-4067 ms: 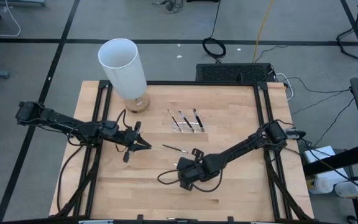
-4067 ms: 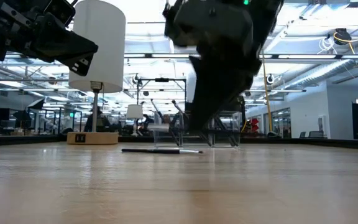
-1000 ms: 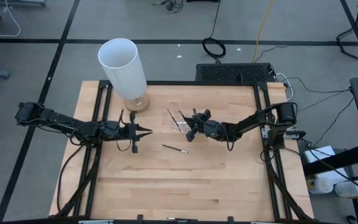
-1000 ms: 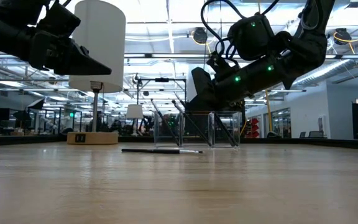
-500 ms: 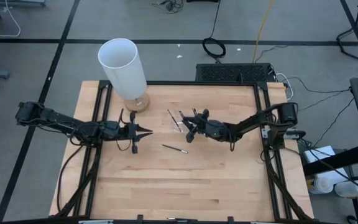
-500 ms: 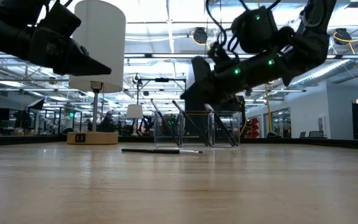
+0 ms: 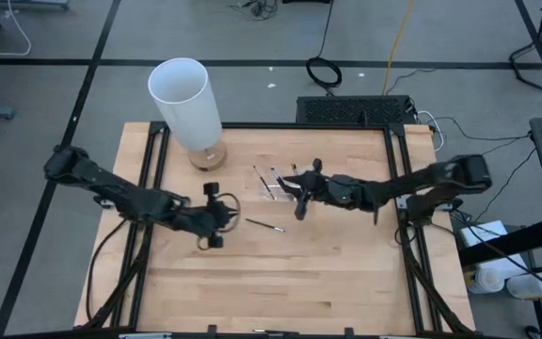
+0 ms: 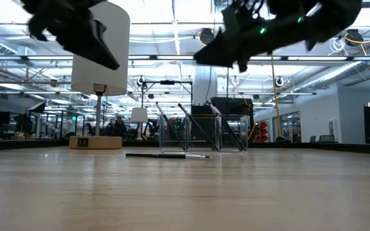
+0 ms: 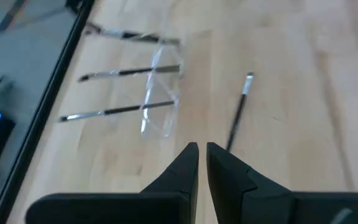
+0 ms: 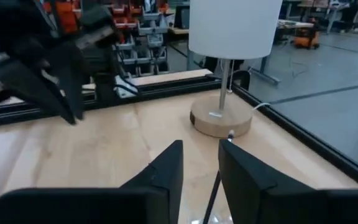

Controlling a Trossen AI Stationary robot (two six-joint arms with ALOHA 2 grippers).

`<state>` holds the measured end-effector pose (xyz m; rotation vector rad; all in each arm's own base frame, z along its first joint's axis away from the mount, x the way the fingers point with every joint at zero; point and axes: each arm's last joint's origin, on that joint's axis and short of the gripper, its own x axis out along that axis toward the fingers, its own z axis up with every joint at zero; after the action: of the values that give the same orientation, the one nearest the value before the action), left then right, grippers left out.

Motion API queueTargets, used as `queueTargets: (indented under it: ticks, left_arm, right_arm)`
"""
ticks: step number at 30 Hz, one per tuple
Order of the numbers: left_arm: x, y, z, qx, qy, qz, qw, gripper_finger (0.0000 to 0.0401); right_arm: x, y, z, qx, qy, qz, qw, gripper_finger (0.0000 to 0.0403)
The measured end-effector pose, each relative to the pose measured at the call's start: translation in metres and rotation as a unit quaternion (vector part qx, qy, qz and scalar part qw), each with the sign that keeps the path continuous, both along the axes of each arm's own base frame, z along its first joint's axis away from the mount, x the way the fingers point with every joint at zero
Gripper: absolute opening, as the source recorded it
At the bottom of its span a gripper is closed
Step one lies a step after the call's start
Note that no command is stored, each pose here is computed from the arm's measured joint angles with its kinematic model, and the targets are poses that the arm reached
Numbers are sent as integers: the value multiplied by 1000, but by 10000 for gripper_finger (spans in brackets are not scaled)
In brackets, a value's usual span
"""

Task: Put items in baskets/containers
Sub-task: Put the black eyeshadow brush into the transparent organizer

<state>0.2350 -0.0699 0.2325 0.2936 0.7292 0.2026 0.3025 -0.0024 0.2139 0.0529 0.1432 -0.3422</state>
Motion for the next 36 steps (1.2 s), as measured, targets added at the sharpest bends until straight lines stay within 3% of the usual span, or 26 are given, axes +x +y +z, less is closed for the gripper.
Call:
queueTargets:
  ticks: [3,7,9,12,16,19,23,29,36]
  left_arm:
    - [22,-8,-4,-8,26,33,999,42]
    - [54,-20,-26,-5,74,0,997,42]
    - [70,-26,-37,5,86,-11,996,47]
    - [90,-34,-48,0,117,-34,993,72]
    - [111,-36,-51,-11,172,-67,983,133]
    - [121,-29,-49,-17,215,-97,972,180]
    - [130,-7,-47,-87,241,-113,960,218]
    - [139,32,-47,-122,224,-67,965,227]
    - [154,37,-67,-120,210,-105,965,228]
  right_arm:
    - [-14,9,14,-2,24,17,1000,69]
    - [-32,30,22,0,65,49,997,14]
    - [-38,42,21,-9,82,53,995,7]
    - [-45,55,25,-12,81,59,995,12]
    - [-52,66,31,-11,70,80,994,6]
    - [-56,70,34,-18,71,92,993,1]
    - [-59,70,37,-32,71,94,992,2]
    - [-59,70,36,-49,78,96,991,4]
    - [-61,65,33,-76,102,29,991,4]
